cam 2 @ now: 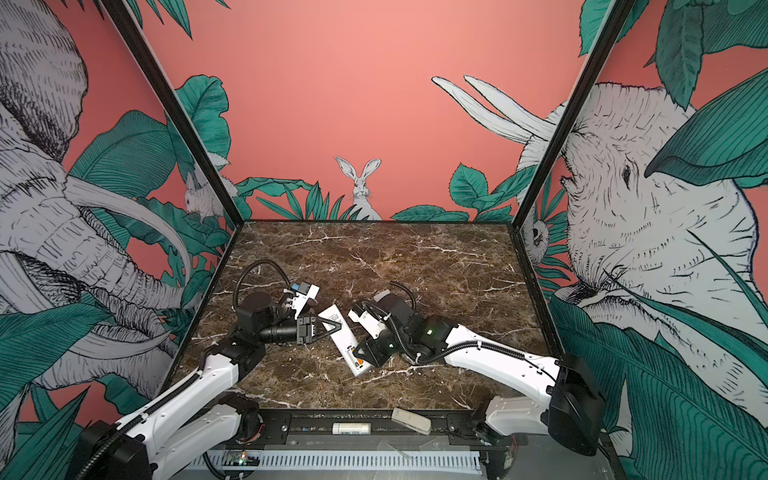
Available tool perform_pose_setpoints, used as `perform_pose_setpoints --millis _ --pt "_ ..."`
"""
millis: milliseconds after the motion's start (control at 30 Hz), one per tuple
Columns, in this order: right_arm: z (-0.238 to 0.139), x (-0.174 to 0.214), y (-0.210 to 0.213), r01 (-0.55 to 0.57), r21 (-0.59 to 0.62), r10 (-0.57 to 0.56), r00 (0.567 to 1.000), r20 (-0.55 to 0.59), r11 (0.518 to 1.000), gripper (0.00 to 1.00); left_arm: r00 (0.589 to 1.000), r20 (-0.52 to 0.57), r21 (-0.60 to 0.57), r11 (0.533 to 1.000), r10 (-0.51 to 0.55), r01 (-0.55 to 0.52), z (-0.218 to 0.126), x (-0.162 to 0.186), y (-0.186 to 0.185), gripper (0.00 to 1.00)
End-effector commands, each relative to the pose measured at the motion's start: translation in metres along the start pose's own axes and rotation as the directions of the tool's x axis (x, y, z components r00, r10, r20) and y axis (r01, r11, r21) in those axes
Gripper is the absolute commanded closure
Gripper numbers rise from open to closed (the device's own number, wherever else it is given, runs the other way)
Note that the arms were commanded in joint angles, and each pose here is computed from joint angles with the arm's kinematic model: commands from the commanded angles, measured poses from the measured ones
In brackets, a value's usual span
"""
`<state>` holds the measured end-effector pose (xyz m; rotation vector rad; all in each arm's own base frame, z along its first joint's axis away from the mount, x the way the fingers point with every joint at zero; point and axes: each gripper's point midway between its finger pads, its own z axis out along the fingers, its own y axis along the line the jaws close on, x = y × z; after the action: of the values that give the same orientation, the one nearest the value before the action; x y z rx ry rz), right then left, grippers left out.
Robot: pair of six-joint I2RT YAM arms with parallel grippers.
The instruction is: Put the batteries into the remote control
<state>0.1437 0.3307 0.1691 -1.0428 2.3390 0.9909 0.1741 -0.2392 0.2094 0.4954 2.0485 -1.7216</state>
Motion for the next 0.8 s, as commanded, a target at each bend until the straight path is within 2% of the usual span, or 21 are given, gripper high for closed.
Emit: perform_pose_setpoints --millis 0,67,133,233,367,467,533,633,767 --pt "0.006 0.006 -0.012 -0.020 0.046 0.020 1.000 -0.011 0.999 0.79 0.996 0.004 0.062 0.994 0.088 -0.088 -0.003 -0.009 -0.028 1.00" --pt "0.006 0.007 -0.013 -0.022 0.051 0.023 1.000 -0.013 0.998 0.78 0.996 0.004 0.055 0.994 0.094 -0.094 -0.003 -0.010 -0.028 1.00" --pt "0.004 0.007 -0.016 -0.028 0.067 0.028 1.000 -0.004 0.997 0.66 0.995 0.001 0.033 0.994 0.100 -0.100 -0.003 -0.009 -0.024 1.00" --pt "-0.010 0.005 -0.021 -0.045 0.115 0.039 0.998 0.047 0.992 0.49 0.995 -0.019 -0.078 0.992 0.098 -0.099 -0.005 -0.005 -0.005 1.00" --pt "-0.032 0.011 -0.036 -0.085 0.212 0.064 0.993 0.103 0.973 0.39 0.994 0.011 -0.188 0.976 0.113 -0.109 -0.009 -0.009 0.013 1.00" --pt "-0.053 0.023 -0.058 -0.128 0.351 0.093 0.989 0.115 0.928 0.33 0.993 0.036 -0.273 0.957 0.112 -0.098 -0.013 -0.011 0.028 1.00" --pt "-0.070 0.029 -0.075 -0.150 0.457 0.102 0.987 0.128 0.877 0.29 0.994 0.047 -0.300 0.950 0.103 -0.084 -0.014 -0.011 0.037 1.00" --pt "-0.091 0.029 -0.091 -0.134 0.570 0.076 0.989 0.125 0.810 0.18 0.993 0.055 -0.334 0.940 0.100 -0.076 -0.016 -0.010 0.044 1.00" --pt "-0.096 0.021 -0.105 -0.086 0.636 0.068 0.996 0.053 0.767 0.12 0.994 0.034 -0.336 0.938 0.100 -0.083 -0.016 -0.008 0.043 1.00"
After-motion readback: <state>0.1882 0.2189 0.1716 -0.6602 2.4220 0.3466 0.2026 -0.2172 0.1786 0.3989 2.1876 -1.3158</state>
